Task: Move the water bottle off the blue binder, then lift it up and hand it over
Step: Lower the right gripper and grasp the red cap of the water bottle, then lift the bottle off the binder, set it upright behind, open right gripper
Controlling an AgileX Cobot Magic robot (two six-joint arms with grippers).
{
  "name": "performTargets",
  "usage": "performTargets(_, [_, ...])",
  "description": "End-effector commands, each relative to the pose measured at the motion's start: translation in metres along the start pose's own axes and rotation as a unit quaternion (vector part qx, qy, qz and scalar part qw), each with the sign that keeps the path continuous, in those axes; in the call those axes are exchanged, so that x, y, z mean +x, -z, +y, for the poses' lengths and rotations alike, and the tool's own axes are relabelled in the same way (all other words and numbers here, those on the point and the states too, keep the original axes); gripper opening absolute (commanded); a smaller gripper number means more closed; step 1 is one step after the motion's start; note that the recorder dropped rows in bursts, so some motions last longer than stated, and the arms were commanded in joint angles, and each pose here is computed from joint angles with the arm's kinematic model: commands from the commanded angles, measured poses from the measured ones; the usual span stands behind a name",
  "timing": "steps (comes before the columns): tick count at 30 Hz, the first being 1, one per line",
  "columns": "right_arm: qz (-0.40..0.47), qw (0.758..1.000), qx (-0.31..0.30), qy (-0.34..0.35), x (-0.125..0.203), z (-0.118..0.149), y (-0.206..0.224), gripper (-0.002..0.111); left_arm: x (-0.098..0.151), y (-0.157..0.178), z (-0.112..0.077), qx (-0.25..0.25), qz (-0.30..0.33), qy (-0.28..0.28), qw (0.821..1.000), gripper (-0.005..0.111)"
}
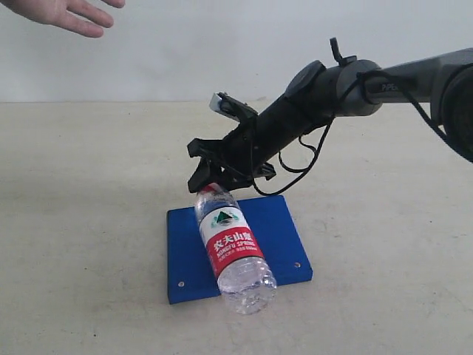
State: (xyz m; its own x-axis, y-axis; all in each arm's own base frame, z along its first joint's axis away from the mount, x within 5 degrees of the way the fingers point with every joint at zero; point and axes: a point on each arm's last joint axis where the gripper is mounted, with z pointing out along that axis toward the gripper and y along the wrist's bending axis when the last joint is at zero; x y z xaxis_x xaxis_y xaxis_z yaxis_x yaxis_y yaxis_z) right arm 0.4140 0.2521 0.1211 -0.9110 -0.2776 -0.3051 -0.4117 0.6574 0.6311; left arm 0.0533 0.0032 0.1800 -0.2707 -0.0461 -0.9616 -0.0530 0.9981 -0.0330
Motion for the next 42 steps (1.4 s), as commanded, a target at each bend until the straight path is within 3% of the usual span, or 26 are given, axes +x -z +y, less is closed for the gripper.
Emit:
performTargets(1, [0.003, 0.999, 0.009, 0.038, -0.001, 0.001, 0.003, 0.0, -0.001, 0.001, 0.0, 0.004, -0.005, 0.005, 1.0, 0.004])
performTargets(6, [-0.035, 0.996, 0.013, 0.075, -0.013, 0.017, 0.024, 0.0, -0.001, 0.001, 0.0, 0.004, -0.005, 0.005, 1.0, 0.004])
performTargets(11, [-0.122, 0.982, 0.07, 0.128, -0.033, 0.033, 0.071, 0.0, -0.001, 0.001, 0.0, 0.004, -0.005, 0.005, 1.0, 0.004])
performTargets(18, [-0.211, 0.936, 0.185, 0.211, -0.05, 0.042, 0.141, 0.0, -0.001, 0.001, 0.0, 0.004, -0.005, 0.005, 1.0, 0.004])
performTargets(24, [-0.293, 0.889, 0.246, 0.25, -0.059, 0.058, 0.176, 0.0, -0.001, 0.001, 0.0, 0.004, -0.005, 0.005, 1.0, 0.004])
performTargets(30, [-0.33, 0.862, 0.286, 0.257, -0.051, 0.052, 0.182, 0.0, -0.001, 0.001, 0.0, 0.004, -0.005, 0.005, 1.0, 0.004])
performTargets(42, [-0.352, 0.837, 0.334, 0.252, -0.035, 0.025, 0.166, 0.0, -0.001, 0.001, 0.0, 0.004, -0.005, 0.005, 1.0, 0.004])
